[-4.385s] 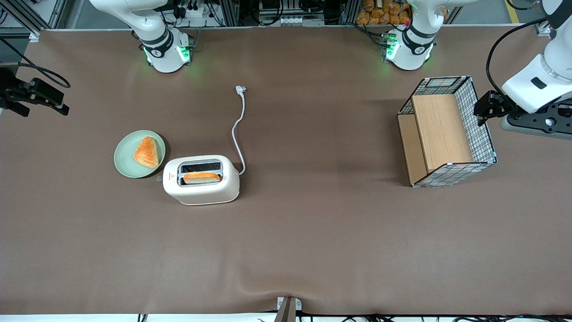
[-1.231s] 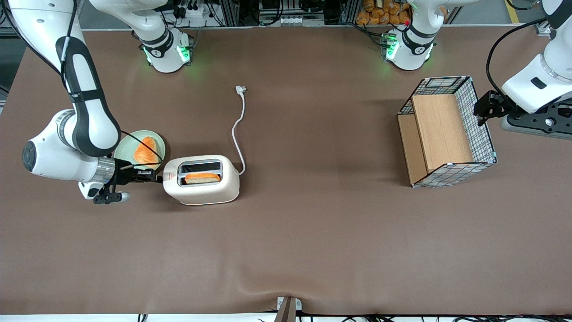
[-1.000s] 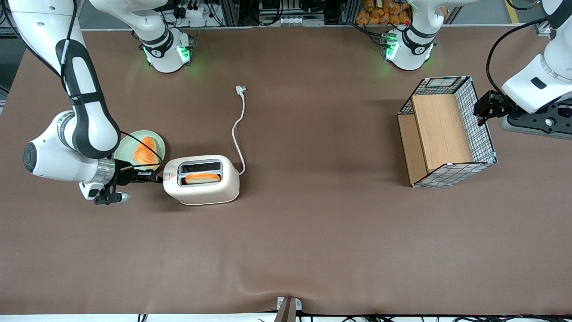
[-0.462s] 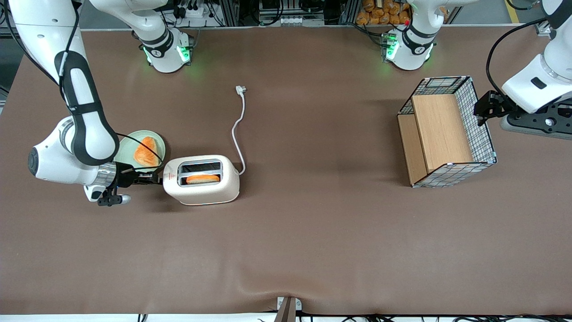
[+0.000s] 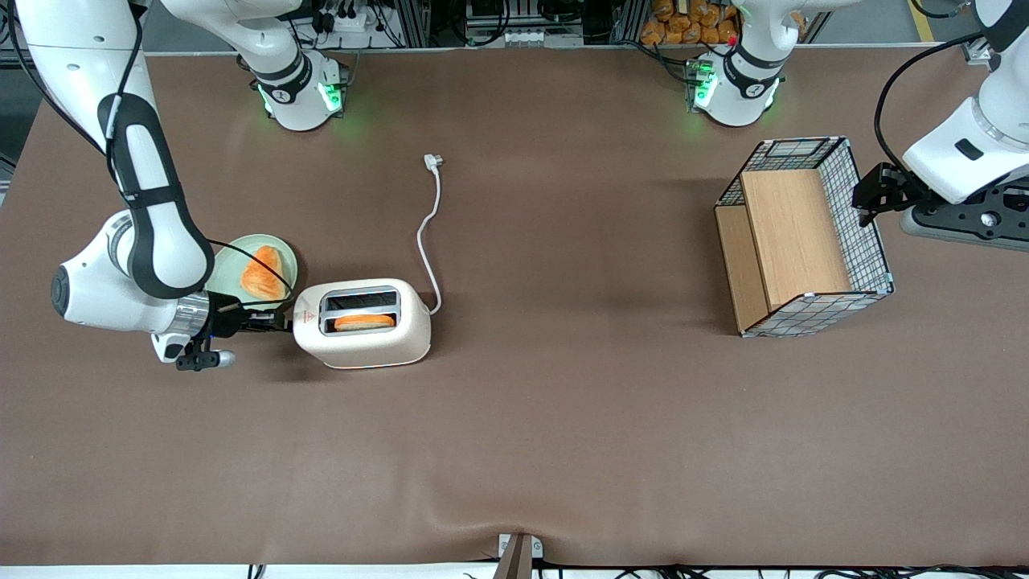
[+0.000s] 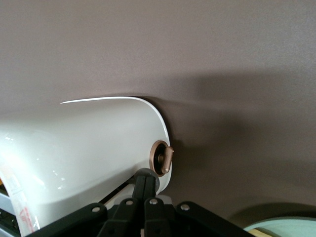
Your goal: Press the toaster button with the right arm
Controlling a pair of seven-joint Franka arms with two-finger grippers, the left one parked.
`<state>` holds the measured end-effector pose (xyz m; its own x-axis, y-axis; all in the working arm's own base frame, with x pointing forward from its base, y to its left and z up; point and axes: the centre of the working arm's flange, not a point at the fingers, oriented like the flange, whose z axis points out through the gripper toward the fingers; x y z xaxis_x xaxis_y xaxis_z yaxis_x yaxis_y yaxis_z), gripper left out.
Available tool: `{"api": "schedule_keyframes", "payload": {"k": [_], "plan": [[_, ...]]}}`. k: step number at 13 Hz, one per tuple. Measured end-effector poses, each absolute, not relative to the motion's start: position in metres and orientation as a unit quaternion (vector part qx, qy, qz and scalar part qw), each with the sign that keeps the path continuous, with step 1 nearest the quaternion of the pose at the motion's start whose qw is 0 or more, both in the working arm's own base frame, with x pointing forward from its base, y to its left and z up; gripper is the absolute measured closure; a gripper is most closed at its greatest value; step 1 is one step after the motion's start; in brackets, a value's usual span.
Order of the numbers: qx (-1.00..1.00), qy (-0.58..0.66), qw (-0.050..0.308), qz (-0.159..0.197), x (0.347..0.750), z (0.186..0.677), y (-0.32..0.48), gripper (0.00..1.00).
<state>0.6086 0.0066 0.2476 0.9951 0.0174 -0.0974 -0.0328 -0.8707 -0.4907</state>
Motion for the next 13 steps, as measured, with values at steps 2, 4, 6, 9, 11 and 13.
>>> {"api": "schedule_keyframes", "payload": {"k": [2, 4, 6, 9, 11, 13], "plan": [[-0.966, 0.005, 0.255, 0.050, 0.608, 0.246, 0.006, 0.99], [-0.965, 0.009, 0.256, 0.051, 0.609, 0.243, 0.006, 0.99], [-0.965, 0.009, 0.257, 0.051, 0.609, 0.243, 0.005, 0.99], [-0.964, 0.006, 0.260, 0.052, 0.612, 0.248, 0.006, 0.99], [-0.962, -0.002, 0.267, 0.060, 0.619, 0.264, 0.002, 0.94], [-0.969, -0.020, 0.238, 0.064, 0.631, 0.303, -0.012, 0.73]]}}
